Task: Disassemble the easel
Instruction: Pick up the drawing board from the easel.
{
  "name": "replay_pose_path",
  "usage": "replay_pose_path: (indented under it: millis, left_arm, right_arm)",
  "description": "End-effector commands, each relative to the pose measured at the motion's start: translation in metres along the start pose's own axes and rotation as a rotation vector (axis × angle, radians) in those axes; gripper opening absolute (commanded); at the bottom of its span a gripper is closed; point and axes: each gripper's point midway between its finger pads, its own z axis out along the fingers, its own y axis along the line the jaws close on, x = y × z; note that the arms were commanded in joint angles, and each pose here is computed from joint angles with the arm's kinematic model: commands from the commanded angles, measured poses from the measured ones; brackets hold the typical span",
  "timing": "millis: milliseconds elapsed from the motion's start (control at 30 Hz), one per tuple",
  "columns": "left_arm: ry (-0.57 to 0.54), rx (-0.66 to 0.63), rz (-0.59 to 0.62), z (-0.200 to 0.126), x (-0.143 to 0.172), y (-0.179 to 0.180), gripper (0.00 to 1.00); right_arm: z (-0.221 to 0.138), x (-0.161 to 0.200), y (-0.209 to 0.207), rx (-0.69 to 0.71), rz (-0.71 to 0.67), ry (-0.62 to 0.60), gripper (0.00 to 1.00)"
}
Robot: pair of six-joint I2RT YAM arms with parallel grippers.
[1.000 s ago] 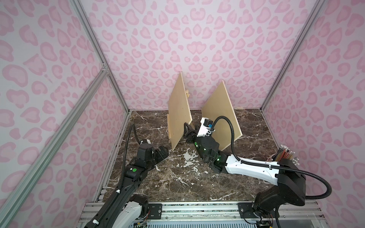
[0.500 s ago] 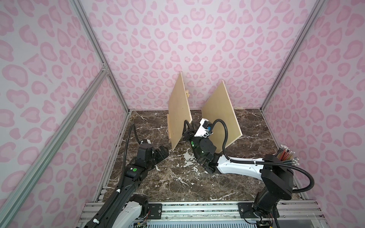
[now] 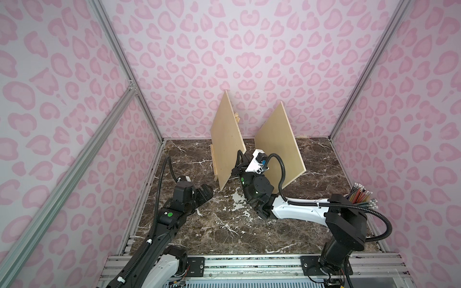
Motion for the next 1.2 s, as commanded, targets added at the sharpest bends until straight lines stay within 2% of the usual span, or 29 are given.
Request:
replay_pose_path:
  millis: [0, 33, 300, 667, 1167]
  left_arm:
    - [-0.004, 0.011, 0.006, 0.0, -0.002, -0.003, 0.98]
    - [-0.004, 0.011, 0.006, 0.0, -0.002, -0.003, 0.98]
    - [-0.005, 0.006, 0.007, 0.0, -0.002, -0.002, 0.98]
    - [-0.002, 0.007, 0.007, 0.001, -0.002, -0.003, 0.98]
    - [-0.061, 0.099, 0.026, -0.004, -0.007, -0.014, 0.97]
  right_arm:
    - [-0.003, -0.019, 0.006, -0.026, 0.091, -0.058, 0.03]
    - [-0.002, -0.021, 0.006, -0.028, 0.092, -0.061, 0.0]
    - [-0.006, -0.041, 0.019, -0.093, 0.081, -0.102, 0.0]
    - [-0.009, -0.077, 0.024, -0.087, 0.068, -0.187, 0.0]
    - [-0.023, -0.107, 0.029, -0.161, 0.173, -0.228, 0.0]
